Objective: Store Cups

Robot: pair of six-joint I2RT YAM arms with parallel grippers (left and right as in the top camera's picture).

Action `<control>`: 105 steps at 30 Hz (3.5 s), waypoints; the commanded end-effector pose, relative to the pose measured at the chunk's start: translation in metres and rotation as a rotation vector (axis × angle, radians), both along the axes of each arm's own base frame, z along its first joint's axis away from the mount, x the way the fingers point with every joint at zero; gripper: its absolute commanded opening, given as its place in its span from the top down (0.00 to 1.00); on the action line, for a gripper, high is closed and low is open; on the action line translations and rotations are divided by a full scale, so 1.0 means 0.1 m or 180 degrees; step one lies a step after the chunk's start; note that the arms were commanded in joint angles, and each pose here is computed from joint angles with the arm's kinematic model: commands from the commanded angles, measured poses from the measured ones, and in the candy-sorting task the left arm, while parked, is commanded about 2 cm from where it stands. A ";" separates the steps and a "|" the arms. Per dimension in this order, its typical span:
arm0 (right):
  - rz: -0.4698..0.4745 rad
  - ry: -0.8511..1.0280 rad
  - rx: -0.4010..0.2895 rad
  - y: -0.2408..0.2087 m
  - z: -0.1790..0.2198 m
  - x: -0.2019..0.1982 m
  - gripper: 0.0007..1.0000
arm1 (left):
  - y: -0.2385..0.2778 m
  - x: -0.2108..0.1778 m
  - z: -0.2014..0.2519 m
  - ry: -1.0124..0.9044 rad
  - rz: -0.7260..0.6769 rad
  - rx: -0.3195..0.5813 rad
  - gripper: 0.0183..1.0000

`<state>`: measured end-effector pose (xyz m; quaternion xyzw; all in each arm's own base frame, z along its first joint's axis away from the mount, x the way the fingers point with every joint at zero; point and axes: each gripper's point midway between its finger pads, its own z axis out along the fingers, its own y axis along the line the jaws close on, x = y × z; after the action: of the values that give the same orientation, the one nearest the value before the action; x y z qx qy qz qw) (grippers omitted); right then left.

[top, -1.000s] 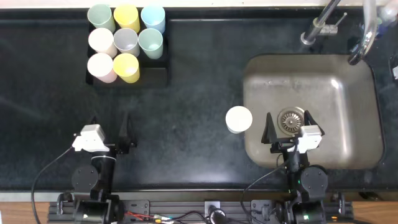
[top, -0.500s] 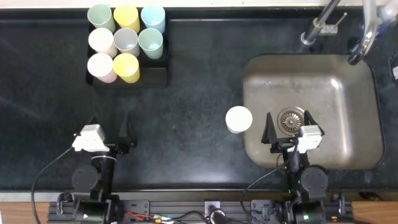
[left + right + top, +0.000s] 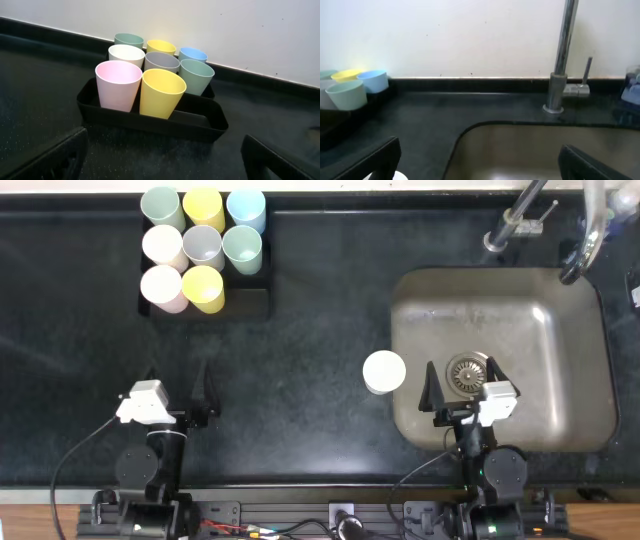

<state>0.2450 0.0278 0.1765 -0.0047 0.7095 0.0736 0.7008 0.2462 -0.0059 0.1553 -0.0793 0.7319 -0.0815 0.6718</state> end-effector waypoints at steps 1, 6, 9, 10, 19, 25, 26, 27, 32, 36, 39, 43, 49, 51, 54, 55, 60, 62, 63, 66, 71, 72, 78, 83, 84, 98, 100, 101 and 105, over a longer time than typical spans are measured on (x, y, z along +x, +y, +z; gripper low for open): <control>-0.0061 0.0176 0.0274 -0.04 -0.05 0.00 0.00 | 0.00 0.00 0.01 -0.0018 -0.0011 0.0044 0.00; -0.0236 0.0772 0.0184 -0.12 0.25 0.00 0.00 | 0.00 0.00 0.01 -0.0016 -0.0011 0.0044 0.00; -0.0235 0.1211 0.0126 -0.10 0.54 0.03 0.01 | 0.00 0.00 0.01 -0.0018 -0.0011 0.0044 0.00; -0.0209 0.1349 0.0115 -0.08 0.62 0.05 0.00 | 0.00 0.00 0.01 -0.0018 -0.0011 0.0044 0.00; 0.0134 0.2932 0.0089 0.15 0.65 0.03 0.00 | 0.00 0.00 0.01 -0.0018 -0.0011 0.0044 0.00; 0.0529 0.3969 -0.0111 0.30 0.11 -0.02 0.00 | 0.00 0.00 0.01 -0.0016 -0.0011 0.0044 0.00; 0.0590 0.4120 -0.0149 0.32 0.02 -0.02 0.00 | 0.00 0.00 0.01 -0.0018 -0.0011 0.0044 0.00; 0.0612 0.4233 -0.0174 0.34 -0.05 -0.02 0.01 | 0.00 0.00 0.01 -0.0018 -0.0011 0.0044 0.00; 0.0743 0.4600 -0.0316 0.49 -0.34 0.01 0.03 | 0.00 0.00 0.01 -0.0016 -0.0011 0.0044 0.00; 0.0825 0.4740 -0.0407 0.59 -0.51 0.07 0.05 | 0.00 0.00 0.01 -0.0018 -0.0011 0.0044 0.00; 0.0821 0.4799 -0.0447 0.62 -0.61 0.12 0.10 | 0.00 0.00 0.01 -0.0018 -0.0011 0.0044 0.00; 0.0818 0.4816 -0.0465 0.64 -0.72 0.21 0.23 | 0.00 0.00 0.01 -0.0018 -0.0011 0.0044 0.00; 0.0857 0.4784 -0.0467 0.73 -0.84 0.32 0.54 | 0.00 0.00 0.01 -0.0018 -0.0011 0.0044 0.00; 0.0878 0.4768 -0.0469 0.76 -0.85 0.33 0.62 | 0.00 0.00 0.01 -0.0018 -0.0011 0.0044 0.00; 0.0869 0.4734 -0.0448 0.80 -0.84 0.35 0.64 | 0.00 0.00 0.01 -0.0016 -0.0011 0.0044 0.00; 0.0889 0.4719 -0.0441 0.81 -0.84 0.36 0.66 | 0.00 0.00 0.01 -0.0018 -0.0011 0.0044 0.00; 0.0964 0.4681 -0.0378 0.89 -0.83 0.38 0.84 | 0.00 0.00 0.01 -0.0016 -0.0011 0.0044 0.00; 0.0987 0.4682 -0.0345 0.93 -0.82 0.37 0.95 | 0.00 0.00 0.01 -0.0018 -0.0011 0.0044 0.00; 0.0975 0.4686 -0.0329 0.94 -0.82 0.37 0.96 | 0.00 0.00 0.01 -0.0018 -0.0011 0.0044 0.00; 0.1034 0.4683 -0.0319 1.00 -0.81 0.36 0.96 | 0.00 0.00 0.01 -0.0016 -0.0011 0.0044 0.00; 0.1291 0.4306 -0.0353 1.29 -0.40 0.55 0.96 | 0.00 0.00 0.01 -0.0016 -0.0011 0.0044 0.00; 0.1334 0.4156 -0.0355 1.36 -0.25 0.64 0.96 | 0.00 0.00 0.01 -0.0016 -0.0011 0.0044 0.00; 0.1325 0.3205 -0.0190 1.70 0.82 1.15 0.96 | 0.00 0.00 0.01 -0.0016 -0.0011 0.0044 0.00; 0.1517 0.2963 -0.0277 2.11 1.15 1.31 0.96 | 0.00 0.00 0.01 -0.0016 -0.0011 0.0044 0.00; 0.1489 0.2975 -0.0316 2.16 1.14 1.34 0.96 | 0.00 0.00 0.01 -0.0016 -0.0011 0.0044 0.00; 0.1443 0.3250 -0.0797 3.01 0.49 1.64 0.96 | 0.00 0.00 0.01 -0.0018 -0.0011 0.0044 0.00; 0.1472 0.3290 -0.0838 3.10 0.37 1.63 0.96 | 0.00 0.00 0.01 -0.0016 -0.0011 0.0044 0.00; 0.1483 0.3302 -0.0854 3.13 0.32 1.64 0.96 | 0.00 0.00 0.01 -0.0016 -0.0011 0.0044 0.00; 0.1513 0.3275 -0.0883 3.27 0.18 1.68 0.96 | 0.00 0.00 0.01 -0.0018 -0.0011 0.0044 0.00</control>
<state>0.4064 0.3448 0.1897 -0.2205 0.9454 0.1259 0.2042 0.2461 -0.0066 0.1554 -0.0780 0.7318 -0.0830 0.6719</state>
